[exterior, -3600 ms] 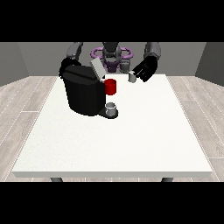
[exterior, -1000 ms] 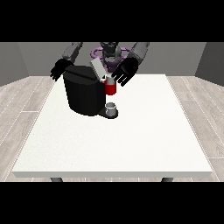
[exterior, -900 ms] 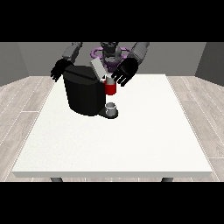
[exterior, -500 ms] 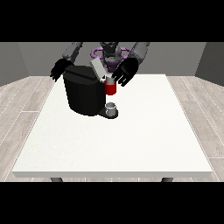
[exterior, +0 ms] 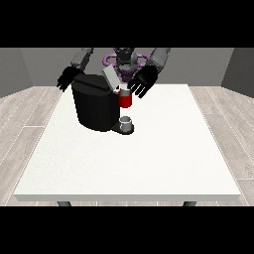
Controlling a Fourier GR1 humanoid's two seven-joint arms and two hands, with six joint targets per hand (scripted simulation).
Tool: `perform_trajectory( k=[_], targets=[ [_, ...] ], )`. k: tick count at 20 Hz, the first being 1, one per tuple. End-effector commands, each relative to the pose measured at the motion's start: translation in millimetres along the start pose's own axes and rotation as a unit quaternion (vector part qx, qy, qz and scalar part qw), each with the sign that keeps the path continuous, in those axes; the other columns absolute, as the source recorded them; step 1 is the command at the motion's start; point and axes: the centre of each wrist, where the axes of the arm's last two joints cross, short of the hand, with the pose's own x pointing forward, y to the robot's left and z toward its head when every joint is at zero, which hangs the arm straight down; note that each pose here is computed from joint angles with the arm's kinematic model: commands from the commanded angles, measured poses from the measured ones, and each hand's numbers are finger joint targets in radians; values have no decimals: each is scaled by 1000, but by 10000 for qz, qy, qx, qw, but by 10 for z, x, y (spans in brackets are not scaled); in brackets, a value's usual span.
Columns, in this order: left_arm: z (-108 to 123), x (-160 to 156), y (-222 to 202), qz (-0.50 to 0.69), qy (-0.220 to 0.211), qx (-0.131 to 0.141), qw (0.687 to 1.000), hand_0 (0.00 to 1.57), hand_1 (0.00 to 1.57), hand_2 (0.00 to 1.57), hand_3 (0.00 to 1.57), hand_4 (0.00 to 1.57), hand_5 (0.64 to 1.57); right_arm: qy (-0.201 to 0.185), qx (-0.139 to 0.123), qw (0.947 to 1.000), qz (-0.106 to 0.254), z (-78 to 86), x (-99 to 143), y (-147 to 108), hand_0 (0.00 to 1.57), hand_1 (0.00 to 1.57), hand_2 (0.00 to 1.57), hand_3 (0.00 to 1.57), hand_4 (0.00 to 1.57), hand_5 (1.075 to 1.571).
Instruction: Insert the coffee pod into the coffee machine and close the lid
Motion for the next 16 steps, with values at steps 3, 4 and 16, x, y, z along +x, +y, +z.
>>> perform_trajectory(
  k=[3,4,16],
  targets=[
    [-45,135,52,-125,-137,-61,9998,912,912,1022,865,363,1571,-100,-71,9999,-63,-3,-137,-48,0,0,0,0,415,1571],
    [-10,56,-46,-289,-333,-374,9983,567,567,810,640,235,1571,-53,-67,10000,33,-30,-71,-47,0,0,0,0,459,1571],
    [52,-98,71,-472,-117,-510,9975,0,0,0,0,0,1571,228,-192,9995,128,148,-228,61,0,0,0,0,338,1571]
  ],
)
